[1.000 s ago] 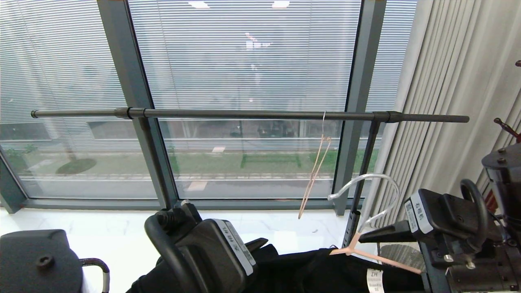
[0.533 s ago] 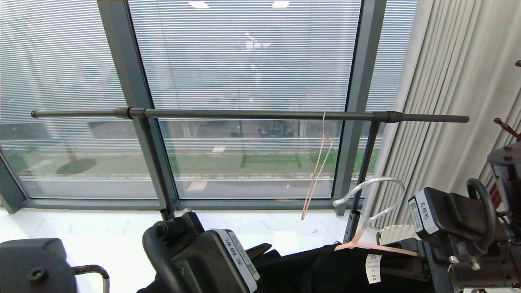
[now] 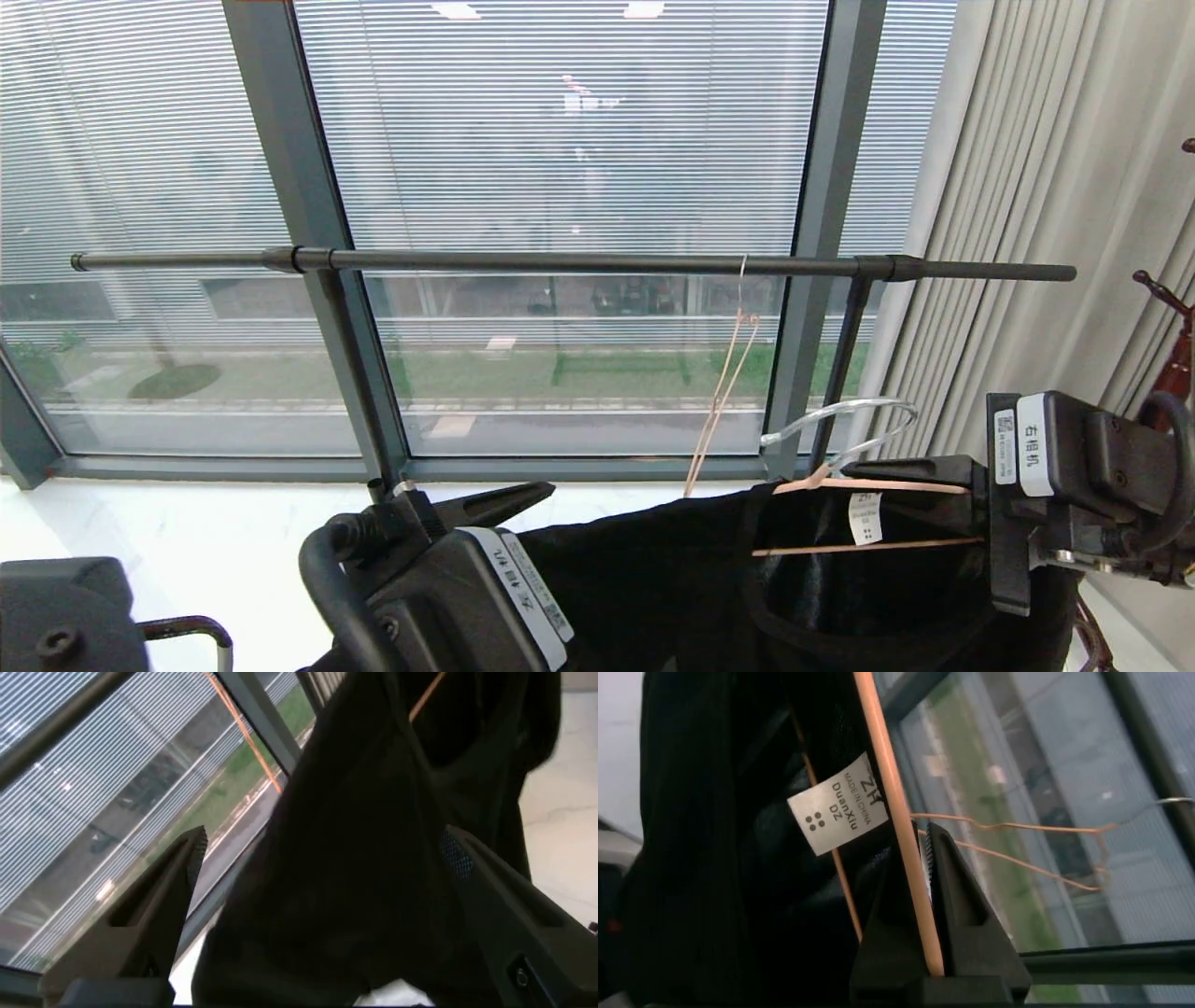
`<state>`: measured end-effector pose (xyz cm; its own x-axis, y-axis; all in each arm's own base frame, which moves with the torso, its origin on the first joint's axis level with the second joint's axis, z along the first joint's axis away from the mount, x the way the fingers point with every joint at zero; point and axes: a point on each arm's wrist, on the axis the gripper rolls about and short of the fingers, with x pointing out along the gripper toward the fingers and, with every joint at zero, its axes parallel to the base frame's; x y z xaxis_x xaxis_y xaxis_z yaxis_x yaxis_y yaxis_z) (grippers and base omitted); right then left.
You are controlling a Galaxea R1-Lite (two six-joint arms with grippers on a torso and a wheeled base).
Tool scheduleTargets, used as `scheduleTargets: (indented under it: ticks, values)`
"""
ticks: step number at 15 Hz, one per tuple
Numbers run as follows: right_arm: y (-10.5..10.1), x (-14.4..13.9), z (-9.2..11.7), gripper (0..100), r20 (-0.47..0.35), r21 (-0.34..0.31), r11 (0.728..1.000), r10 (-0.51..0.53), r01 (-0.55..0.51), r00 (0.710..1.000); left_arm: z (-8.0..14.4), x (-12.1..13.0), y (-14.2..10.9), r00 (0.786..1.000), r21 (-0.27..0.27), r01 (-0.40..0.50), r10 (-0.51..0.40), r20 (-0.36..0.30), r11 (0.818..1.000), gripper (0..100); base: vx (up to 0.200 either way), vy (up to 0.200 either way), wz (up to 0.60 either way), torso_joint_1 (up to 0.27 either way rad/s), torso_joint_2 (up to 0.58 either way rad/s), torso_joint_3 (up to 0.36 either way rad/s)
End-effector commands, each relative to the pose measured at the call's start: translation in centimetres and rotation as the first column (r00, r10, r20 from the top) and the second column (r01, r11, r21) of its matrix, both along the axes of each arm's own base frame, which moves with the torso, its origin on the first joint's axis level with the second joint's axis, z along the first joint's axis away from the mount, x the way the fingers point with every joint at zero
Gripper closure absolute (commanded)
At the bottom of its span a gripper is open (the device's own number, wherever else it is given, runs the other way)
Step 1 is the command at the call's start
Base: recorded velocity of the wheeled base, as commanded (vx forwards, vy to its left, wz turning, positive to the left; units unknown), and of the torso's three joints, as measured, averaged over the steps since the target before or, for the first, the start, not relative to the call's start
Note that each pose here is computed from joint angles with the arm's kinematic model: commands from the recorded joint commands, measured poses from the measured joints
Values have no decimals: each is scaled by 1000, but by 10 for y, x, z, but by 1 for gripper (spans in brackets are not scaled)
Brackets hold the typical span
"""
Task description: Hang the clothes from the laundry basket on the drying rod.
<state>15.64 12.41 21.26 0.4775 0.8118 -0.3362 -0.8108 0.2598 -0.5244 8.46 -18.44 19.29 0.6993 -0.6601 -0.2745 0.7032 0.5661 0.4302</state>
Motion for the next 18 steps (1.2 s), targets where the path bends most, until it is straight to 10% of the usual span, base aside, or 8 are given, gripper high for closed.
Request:
scheduleTargets:
  ticks: [1,6,13,14,18]
  values:
    - [-8,4,-7,100,16,7,999,-33,33,999,-5,1,9,1000,11,-24,24,-5,1000,0,0,0,0,0,0,0]
    - [-8,5,3,100,90,67,998,-19,13,996,-33,24,75,944,62,-324,327,-36,944,0,0,0,0,0,0,0]
    - [-14,-12,10,100,115,96,994,39,-50,993,-47,25,82,926,69,-361,367,-89,930,0,0,0,0,0,0,0]
    - [-14,-13,10,100,115,97,994,40,-52,993,-47,25,82,926,67,-361,366,-88,930,100,0,0,0,0,0,0]
    - [-14,-14,9,100,112,95,994,39,-50,993,-49,27,81,924,84,-364,371,-88,927,100,0,0,0,0,0,0]
